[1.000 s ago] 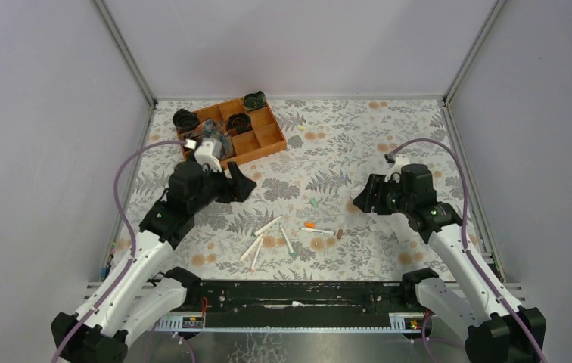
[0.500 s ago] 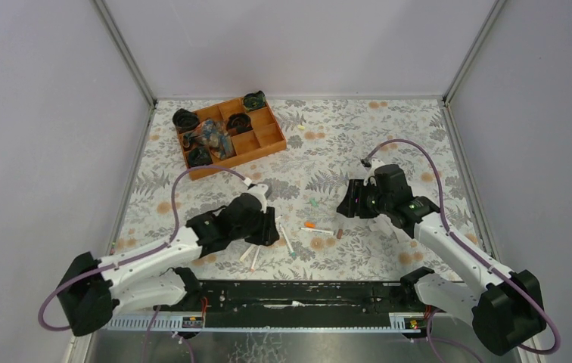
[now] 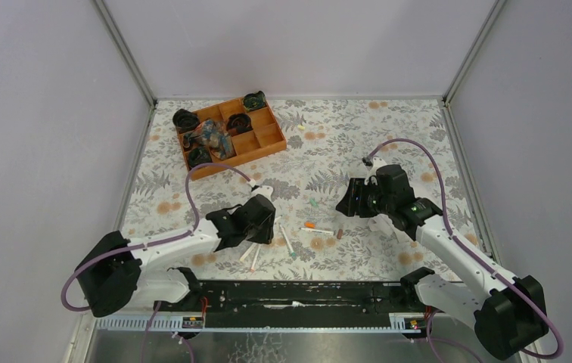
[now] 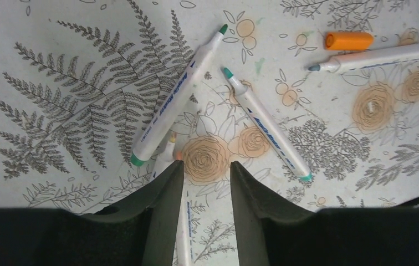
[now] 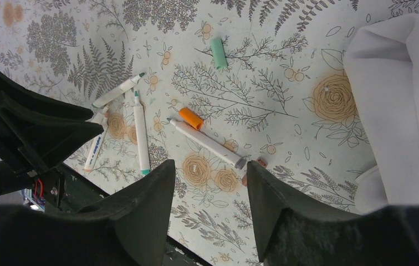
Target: Insert the pens into the pen caps
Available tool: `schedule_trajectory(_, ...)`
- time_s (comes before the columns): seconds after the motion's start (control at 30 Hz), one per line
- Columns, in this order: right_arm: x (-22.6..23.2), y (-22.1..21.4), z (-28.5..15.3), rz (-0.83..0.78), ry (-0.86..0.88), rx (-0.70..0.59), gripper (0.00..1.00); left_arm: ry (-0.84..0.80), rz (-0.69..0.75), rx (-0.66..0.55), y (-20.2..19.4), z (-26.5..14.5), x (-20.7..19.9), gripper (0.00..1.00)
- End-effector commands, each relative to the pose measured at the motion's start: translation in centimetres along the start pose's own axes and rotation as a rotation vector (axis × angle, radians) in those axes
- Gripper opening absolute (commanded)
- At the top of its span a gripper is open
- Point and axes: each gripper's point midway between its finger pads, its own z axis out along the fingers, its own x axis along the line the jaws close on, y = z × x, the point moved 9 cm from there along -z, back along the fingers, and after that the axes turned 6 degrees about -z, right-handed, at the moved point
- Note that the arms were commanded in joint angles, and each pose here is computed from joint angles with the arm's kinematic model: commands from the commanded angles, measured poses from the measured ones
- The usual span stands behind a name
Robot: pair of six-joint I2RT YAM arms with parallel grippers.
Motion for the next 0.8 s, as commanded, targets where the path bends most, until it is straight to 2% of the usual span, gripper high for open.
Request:
schedule_trajectory(0.0,0.7,1.1,-0.2,-0.018,0.029,-0.055,0.58,0.013,-0.012,-0.080,2.2,0.8,-0.3,0.34)
schedule_trajectory(0.23,1.0,1.4,-0.4,-0.026,0.042,-0.054,0.58,0.033,-0.006,-0.090,3.4,1.7,0.2,0.33)
schedule_trajectory(0.77,1.1,1.1,-0.7,-0.017,0.050,-0.052,0.59,0.044,0.008,-0.021,3.5,3.7,0.9,0.42)
